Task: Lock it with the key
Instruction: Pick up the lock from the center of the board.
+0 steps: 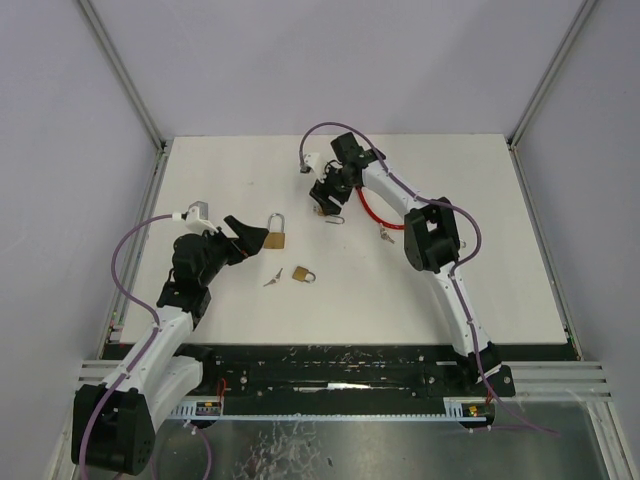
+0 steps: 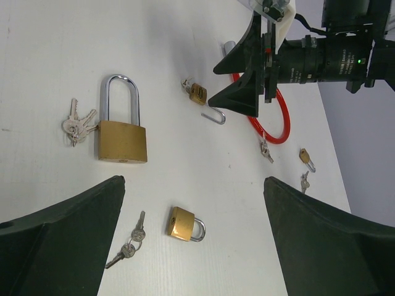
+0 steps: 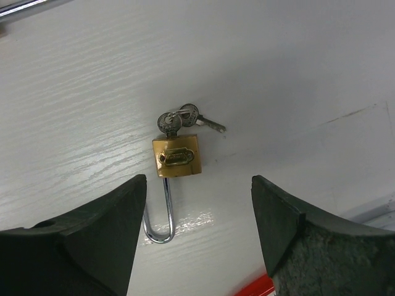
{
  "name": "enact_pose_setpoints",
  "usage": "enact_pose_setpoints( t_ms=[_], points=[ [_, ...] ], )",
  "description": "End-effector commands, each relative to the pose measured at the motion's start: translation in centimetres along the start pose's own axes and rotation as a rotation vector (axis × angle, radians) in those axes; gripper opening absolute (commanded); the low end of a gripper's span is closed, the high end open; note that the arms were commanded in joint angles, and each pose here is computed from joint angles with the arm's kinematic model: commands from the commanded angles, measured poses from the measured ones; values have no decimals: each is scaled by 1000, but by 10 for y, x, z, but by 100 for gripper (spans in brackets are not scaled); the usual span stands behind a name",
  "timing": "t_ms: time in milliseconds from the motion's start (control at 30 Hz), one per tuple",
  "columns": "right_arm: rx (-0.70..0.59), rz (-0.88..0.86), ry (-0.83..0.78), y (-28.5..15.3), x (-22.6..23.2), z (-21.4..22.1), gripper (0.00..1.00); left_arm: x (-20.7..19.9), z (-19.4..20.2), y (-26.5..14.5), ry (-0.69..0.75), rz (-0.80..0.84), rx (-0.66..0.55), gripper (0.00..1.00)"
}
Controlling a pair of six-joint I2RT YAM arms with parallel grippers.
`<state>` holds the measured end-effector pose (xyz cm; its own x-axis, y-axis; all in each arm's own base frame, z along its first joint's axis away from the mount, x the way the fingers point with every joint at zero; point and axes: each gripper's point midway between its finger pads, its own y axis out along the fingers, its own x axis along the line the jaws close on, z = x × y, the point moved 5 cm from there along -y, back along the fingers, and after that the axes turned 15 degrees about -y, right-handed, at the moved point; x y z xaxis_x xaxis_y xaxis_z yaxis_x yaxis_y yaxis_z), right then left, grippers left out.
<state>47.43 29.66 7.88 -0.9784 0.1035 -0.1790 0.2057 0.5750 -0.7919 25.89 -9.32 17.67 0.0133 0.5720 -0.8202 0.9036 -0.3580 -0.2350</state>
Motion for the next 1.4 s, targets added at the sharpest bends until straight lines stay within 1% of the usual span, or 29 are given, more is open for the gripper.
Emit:
enact_pose_setpoints(
  t_ms=[0, 233, 300, 567, 767, 800, 867, 1067, 1200, 1367],
  points=[
    [-41, 3, -41, 6, -4, -12, 75, -3, -1, 0, 22, 12, -8, 92],
    [-34, 15, -53, 16, -4, -12, 71, -5, -2, 0, 23, 18, -10, 92],
    [-36, 13, -56, 18, -4, -12, 68, -5, -1, 0, 22, 20, -8, 92],
    [-37, -52, -58, 23, 8, -7, 44, -6, -2, 0, 22, 25, -7, 92],
    [-47, -79, -83, 15, 13, -10, 23, -11, 0, -2, 8, 54, 11, 92],
    [-47, -68, -96, 11, 12, -12, 19, -13, 2, -2, 1, 68, 21, 92],
    [-58, -31, -130, -3, 6, -20, 16, -17, 6, -3, -17, 96, 44, 92],
    [-156, 84, -250, -71, 1, -59, 12, -37, 23, -8, -101, 238, 141, 90],
    [-199, 80, -300, -110, 23, -70, 10, -55, 34, -13, -130, 337, 190, 90],
    [-244, 56, -346, -158, 69, -68, 10, -80, 49, -17, -135, 439, 227, 90]
  ],
)
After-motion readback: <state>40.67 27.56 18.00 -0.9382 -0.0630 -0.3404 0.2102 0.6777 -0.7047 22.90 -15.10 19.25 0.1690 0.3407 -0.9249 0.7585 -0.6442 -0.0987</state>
